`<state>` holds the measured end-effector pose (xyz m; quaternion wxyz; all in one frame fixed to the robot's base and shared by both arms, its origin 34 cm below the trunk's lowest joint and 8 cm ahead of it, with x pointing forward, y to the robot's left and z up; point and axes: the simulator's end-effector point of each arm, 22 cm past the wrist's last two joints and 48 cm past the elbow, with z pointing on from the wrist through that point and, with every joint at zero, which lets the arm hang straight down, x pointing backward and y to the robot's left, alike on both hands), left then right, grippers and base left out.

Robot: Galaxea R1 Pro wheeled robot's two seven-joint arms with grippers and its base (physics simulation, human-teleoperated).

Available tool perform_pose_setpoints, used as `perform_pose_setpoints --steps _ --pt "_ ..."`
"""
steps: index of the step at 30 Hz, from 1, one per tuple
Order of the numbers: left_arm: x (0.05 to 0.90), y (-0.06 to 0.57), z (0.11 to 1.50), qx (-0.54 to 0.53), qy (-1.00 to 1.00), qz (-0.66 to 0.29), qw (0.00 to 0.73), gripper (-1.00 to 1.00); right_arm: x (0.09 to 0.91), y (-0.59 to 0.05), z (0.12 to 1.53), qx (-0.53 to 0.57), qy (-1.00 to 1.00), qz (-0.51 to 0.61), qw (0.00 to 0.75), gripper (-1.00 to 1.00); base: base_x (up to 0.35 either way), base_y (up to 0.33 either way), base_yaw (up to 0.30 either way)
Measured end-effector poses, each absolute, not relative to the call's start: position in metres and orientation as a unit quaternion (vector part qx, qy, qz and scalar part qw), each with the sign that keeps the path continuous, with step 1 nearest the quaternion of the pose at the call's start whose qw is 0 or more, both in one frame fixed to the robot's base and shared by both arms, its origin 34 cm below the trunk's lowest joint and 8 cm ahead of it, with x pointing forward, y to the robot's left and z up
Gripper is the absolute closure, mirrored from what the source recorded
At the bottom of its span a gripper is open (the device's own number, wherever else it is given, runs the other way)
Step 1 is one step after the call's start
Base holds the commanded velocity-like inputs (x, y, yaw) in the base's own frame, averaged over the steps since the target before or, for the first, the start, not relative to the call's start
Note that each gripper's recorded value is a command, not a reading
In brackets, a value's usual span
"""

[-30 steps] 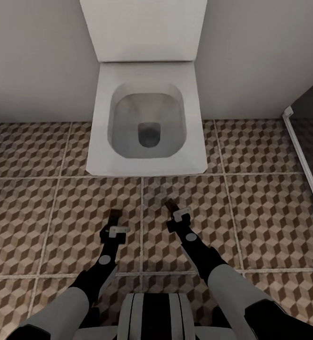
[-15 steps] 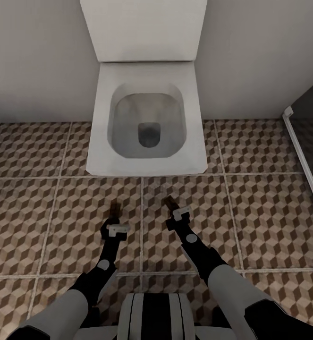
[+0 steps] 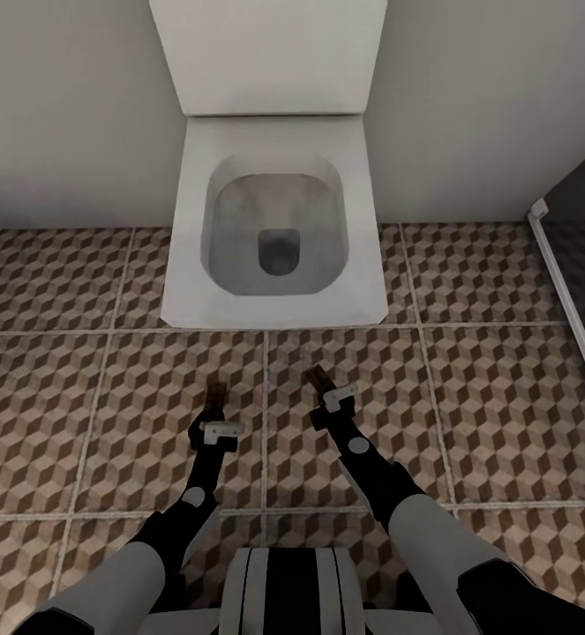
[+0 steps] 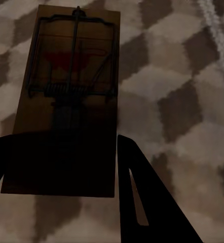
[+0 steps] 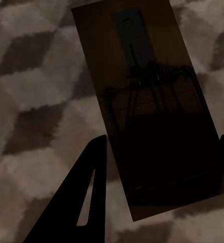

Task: Take the four mousetraps from the cabinet in the bathroom and place them on the bathroom floor. Make sure all four end up on the same floor surface, and ensure that at least two of them are either under or directly next to the same bathroom sink.

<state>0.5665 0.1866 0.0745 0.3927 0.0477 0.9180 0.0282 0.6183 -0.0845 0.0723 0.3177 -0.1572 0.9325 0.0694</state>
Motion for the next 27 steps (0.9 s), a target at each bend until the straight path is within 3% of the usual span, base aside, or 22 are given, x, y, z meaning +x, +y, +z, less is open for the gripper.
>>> perform_pose_setpoints --steps 27 --pt "0.5628 0.187 0.0724 0.049 0.92 0.029 0.388 1.0 0.6114 -0.087 0.0673 -0.158 0.937 0.066 0.305 1.0 0.0 0.0 0.0"
